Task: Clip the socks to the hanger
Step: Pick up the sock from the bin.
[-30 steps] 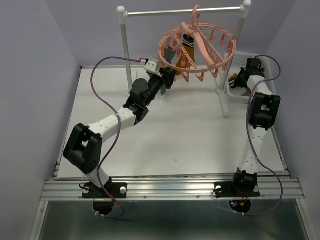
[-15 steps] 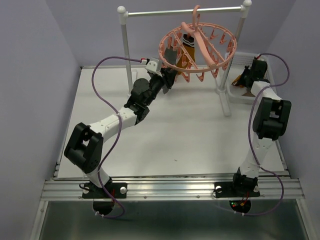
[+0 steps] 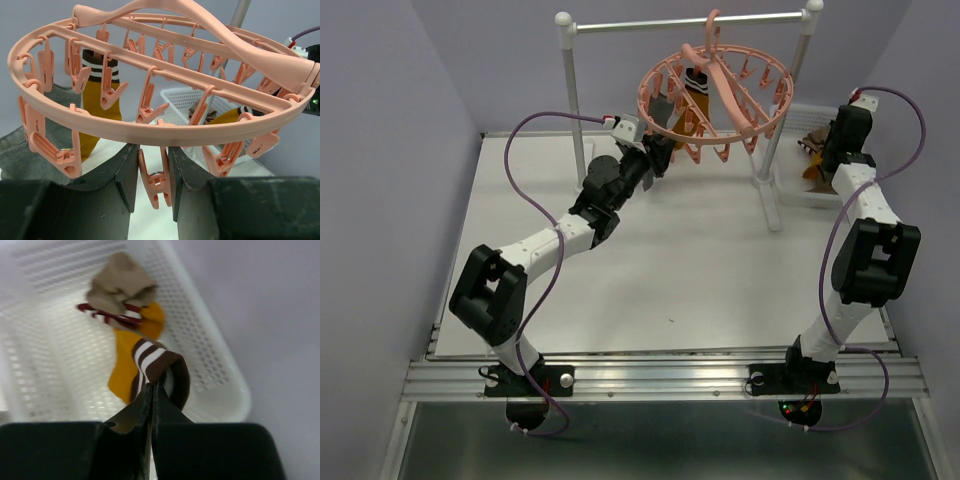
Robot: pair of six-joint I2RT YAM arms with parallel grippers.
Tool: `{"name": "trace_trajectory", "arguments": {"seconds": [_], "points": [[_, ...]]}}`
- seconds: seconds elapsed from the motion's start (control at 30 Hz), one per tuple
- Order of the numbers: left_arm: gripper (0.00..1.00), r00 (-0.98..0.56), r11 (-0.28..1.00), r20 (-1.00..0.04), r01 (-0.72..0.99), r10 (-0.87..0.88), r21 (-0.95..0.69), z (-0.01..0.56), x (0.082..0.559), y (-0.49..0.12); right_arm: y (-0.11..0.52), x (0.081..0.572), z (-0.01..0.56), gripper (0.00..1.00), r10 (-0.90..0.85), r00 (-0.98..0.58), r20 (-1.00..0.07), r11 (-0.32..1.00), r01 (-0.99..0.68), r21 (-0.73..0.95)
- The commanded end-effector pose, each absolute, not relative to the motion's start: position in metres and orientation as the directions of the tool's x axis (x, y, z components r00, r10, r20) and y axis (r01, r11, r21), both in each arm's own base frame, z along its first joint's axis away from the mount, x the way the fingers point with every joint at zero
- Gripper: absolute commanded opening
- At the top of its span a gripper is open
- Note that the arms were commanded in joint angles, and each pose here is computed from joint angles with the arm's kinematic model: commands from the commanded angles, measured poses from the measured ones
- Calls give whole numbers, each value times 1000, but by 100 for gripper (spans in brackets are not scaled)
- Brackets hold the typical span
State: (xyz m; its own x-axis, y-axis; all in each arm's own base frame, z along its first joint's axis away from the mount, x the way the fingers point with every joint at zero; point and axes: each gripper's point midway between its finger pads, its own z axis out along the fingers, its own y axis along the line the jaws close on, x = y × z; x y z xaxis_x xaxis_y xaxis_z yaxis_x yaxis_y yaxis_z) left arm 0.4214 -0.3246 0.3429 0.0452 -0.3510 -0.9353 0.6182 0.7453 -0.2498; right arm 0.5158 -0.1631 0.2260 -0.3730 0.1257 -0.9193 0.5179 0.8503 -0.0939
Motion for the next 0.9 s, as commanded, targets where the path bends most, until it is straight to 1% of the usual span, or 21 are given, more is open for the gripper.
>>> {"name": "trace_trajectory", "arguments": {"seconds": [0.0, 0.1, 0.23, 0.3, 0.37, 0.4, 0.43, 0.47, 0.53, 0.6, 0.63, 0.73, 0.83, 0.87], "points": [[0, 90, 738, -915, 624, -394, -256, 371, 422, -326, -211, 470, 280, 1, 42, -397, -917, 596, 746, -296], [0, 89, 738, -917, 626, -389, -253, 370, 422, -326, -215, 470, 284, 1, 20, -417, -909, 579, 746, -330], [0, 93, 744, -920, 621, -381, -246, 370, 423, -326, -218, 484, 295, 1, -13, -419, -908, 585, 733, -347], [0, 92, 746, -921, 620, -378, -244, 369, 423, -326, -205, 508, 287, 1, -46, -435, -899, 667, 657, -352], [0, 93, 747, -922, 619, -375, -242, 368, 424, -326, -192, 525, 273, 1, -101, -479, -872, 727, 563, -393], [0, 89, 746, -923, 620, -375, -243, 367, 424, -328, -179, 541, 249, 1, -123, -522, -844, 772, 484, -412], [0, 92, 747, -923, 619, -374, -242, 367, 425, -327, -176, 547, 236, 1, -141, -551, -823, 789, 440, -430], [0, 88, 747, -923, 619, -374, -243, 367, 426, -328, -163, 556, 221, 1, -180, -578, -796, 819, 360, -446], [0, 85, 747, -924, 618, -373, -245, 365, 427, -328, -152, 573, 184, 1, -203, -618, -759, 850, 273, -450], [0, 84, 749, -926, 617, -368, -242, 364, 427, -329, -139, 583, 159, 2, -193, -636, -747, 891, 206, -405], [0, 90, 768, -925, 591, -369, -249, 363, 432, -324, -135, 590, 146, 2, -179, -640, -747, 904, 192, -381], [0, 86, 773, -928, 583, -362, -248, 361, 433, -325, -123, 598, 132, 5, -160, -633, -757, 935, 150, -323], [0, 83, 775, -929, 581, -360, -248, 360, 435, -326, -121, 606, 130, 10, -137, -621, -772, 941, 160, -297], [0, 81, 774, -929, 583, -361, -249, 360, 435, -326, -121, 608, 130, 15, -133, -619, -774, 943, 161, -291]]}}
